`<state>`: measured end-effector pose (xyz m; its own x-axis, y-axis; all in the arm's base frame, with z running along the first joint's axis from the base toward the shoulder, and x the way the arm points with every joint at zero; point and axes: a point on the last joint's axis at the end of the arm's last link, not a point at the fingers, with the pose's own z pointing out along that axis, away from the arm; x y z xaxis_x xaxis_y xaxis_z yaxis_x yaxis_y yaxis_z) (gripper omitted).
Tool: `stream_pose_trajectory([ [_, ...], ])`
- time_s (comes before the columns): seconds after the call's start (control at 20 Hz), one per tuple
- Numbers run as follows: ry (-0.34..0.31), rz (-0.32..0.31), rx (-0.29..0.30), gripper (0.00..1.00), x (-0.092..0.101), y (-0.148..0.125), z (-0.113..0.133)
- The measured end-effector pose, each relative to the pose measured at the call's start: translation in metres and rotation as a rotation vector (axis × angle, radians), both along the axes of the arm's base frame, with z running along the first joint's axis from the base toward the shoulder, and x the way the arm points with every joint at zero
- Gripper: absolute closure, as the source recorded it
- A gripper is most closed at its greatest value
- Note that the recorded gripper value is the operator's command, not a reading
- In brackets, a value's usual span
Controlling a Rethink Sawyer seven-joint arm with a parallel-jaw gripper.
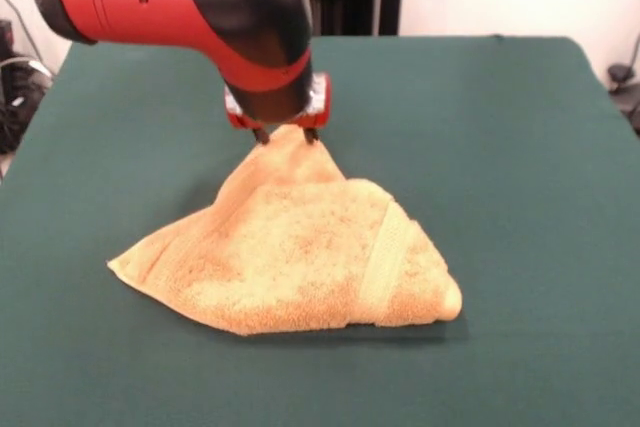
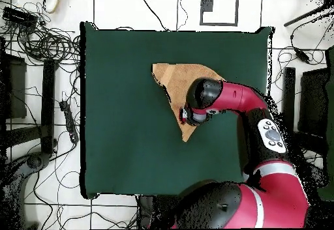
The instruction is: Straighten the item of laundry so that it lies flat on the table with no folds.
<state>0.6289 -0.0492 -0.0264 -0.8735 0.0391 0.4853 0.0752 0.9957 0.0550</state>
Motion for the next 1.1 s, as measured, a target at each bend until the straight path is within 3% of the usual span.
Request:
stream_pose_trajectory([
  [0.4, 0.036, 0.001, 0.002, 0.00, -0.032, -0.014, -0.006],
  [0.55, 0.041, 0.009, -0.005, 0.00, -0.034, -0.018, -0.005],
  [0.8, 0.077, 0.012, -0.010, 0.00, -0.030, -0.019, 0.010],
  [1.1, 0.194, -0.001, 0.001, 0.00, 0.001, -0.024, 0.058],
])
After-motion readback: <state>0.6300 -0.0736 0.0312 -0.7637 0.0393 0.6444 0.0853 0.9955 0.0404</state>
